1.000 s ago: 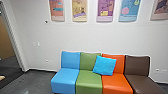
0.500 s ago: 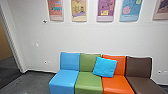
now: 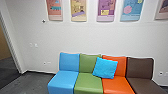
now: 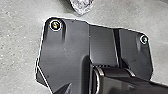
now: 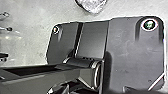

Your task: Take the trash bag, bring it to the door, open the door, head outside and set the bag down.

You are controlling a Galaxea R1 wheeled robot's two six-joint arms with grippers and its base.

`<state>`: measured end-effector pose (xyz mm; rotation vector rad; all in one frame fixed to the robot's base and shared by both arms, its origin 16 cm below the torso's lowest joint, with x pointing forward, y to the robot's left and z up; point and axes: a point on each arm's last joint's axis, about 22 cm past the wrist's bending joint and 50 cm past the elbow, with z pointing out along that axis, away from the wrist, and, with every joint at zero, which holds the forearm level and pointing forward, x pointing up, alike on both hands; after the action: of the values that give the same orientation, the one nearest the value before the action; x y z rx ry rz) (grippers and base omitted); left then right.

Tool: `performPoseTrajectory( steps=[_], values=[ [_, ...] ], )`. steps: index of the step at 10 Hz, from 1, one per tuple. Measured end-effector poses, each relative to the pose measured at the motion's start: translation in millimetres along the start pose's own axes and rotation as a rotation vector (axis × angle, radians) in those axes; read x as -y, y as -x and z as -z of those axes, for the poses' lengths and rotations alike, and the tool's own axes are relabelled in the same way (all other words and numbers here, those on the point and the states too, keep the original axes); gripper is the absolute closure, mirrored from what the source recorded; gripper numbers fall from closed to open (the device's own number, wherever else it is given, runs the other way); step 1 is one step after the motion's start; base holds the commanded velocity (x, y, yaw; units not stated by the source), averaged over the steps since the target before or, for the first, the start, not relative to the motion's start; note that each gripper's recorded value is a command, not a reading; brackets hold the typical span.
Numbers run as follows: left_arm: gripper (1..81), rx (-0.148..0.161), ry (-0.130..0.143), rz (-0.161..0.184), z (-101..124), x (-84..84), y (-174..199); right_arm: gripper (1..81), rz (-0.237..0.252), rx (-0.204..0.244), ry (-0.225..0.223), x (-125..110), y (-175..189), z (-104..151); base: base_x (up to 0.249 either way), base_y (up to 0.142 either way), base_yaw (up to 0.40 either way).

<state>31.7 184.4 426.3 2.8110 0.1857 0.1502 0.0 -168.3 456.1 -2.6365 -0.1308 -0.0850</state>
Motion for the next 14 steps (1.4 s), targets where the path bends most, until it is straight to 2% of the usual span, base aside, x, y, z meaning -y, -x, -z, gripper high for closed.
performPoseTrajectory(
  steps=[3,6,7,9,10,12,13,14],
  values=[
    [1.0,0.008,0.000,0.002,0,0.7,5,1.0,-0.004,0.005,-0.012,3,4,3,0.000,0.000,0.000],
    [1.0,0.013,-0.003,0.002,7,18.7,6,1.0,-0.010,0.004,-0.067,15,1,15,0.000,0.000,0.000],
    [1.0,0.013,0.013,0.002,11,21.1,5,1.0,-0.013,0.005,-0.085,18,1,22,0.000,0.000,0.000],
    [1.0,0.009,0.072,-0.003,19,11.9,0,1.0,-0.015,0.005,-0.091,7,-1,39,0.000,0.000,0.000],
    [1.0,0.007,0.079,-0.004,27,20.7,-3,1.0,-0.016,0.005,-0.097,6,-2,45,0.000,0.000,0.000],
    [1.0,0.003,0.049,-0.003,44,59.0,-4,1.0,-0.024,0.002,-0.136,20,-5,54,0.000,0.000,0.000],
    [1.0,0.002,0.056,-0.004,48,61.7,-5,1.0,-0.026,0.000,-0.148,22,-7,60,0.000,0.000,0.000],
    [1.0,0.005,0.087,-0.005,50,50.0,-3,1.0,-0.032,-0.002,-0.149,13,-11,76,0.000,0.000,0.000]
  ],
)
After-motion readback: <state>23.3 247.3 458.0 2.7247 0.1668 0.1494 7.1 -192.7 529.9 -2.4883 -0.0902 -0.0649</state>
